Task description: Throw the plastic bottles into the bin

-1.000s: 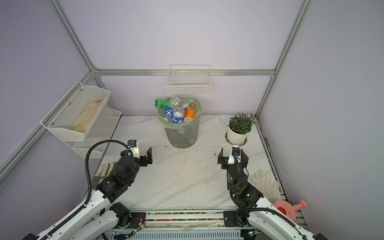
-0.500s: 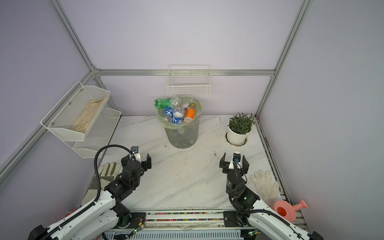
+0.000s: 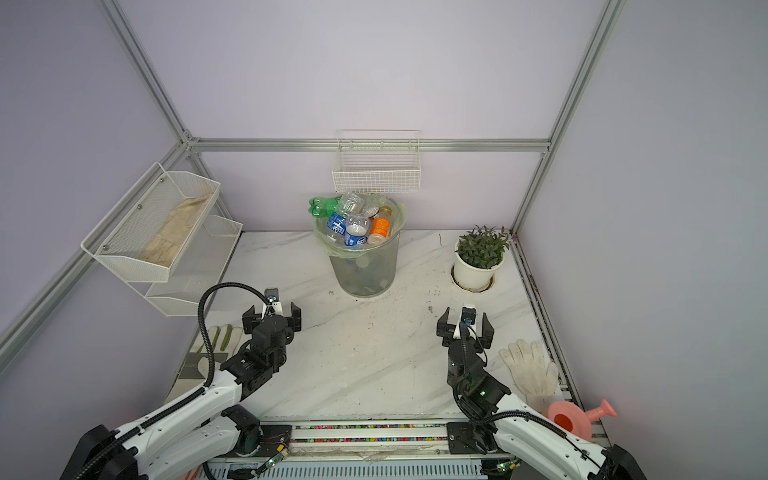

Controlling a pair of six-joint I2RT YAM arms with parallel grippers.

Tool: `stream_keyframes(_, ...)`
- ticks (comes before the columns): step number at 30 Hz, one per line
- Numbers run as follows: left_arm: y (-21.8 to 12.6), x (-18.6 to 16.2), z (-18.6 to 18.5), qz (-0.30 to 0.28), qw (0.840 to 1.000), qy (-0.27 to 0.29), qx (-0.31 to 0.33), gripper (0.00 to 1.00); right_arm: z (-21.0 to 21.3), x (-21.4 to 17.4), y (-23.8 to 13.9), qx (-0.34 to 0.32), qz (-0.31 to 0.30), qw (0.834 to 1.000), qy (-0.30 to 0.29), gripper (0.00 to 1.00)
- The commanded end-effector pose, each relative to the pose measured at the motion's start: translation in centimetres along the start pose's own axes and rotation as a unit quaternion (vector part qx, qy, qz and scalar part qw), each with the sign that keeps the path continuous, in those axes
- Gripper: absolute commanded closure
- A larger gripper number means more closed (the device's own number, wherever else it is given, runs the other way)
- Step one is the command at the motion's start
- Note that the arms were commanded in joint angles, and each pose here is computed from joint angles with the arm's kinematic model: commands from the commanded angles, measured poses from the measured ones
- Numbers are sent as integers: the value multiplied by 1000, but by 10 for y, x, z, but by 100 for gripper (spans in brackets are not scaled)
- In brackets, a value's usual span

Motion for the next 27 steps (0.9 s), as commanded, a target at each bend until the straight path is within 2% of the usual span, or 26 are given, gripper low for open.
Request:
stream_keyframes(1,8,10,2,-25,999,-3,28,0,-6,6,1,-23,-11,999,22,3)
stream_keyframes(9,18,-28,12,-7,998,4,56,0,-11,8,5,-35,-21,998,37,3)
stream_keyframes(15,20,-28,13,-1,998,-2,60,0,-13,7,16,-40,-24,998,42,3)
stream_keyframes(27,30,-20,14,-35,996,-26,74,0,-28,3,45,-81,-29,993,82,4)
Point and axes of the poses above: each gripper's point midway between its finger pads, its own y axis out along the fingers, its own z axis along the line the jaws close on, x = y × z, the point moved 4 cm from there along -y, back along the fingers, and after that the axes turned 11 degrees about -y, right-handed, at the moved point
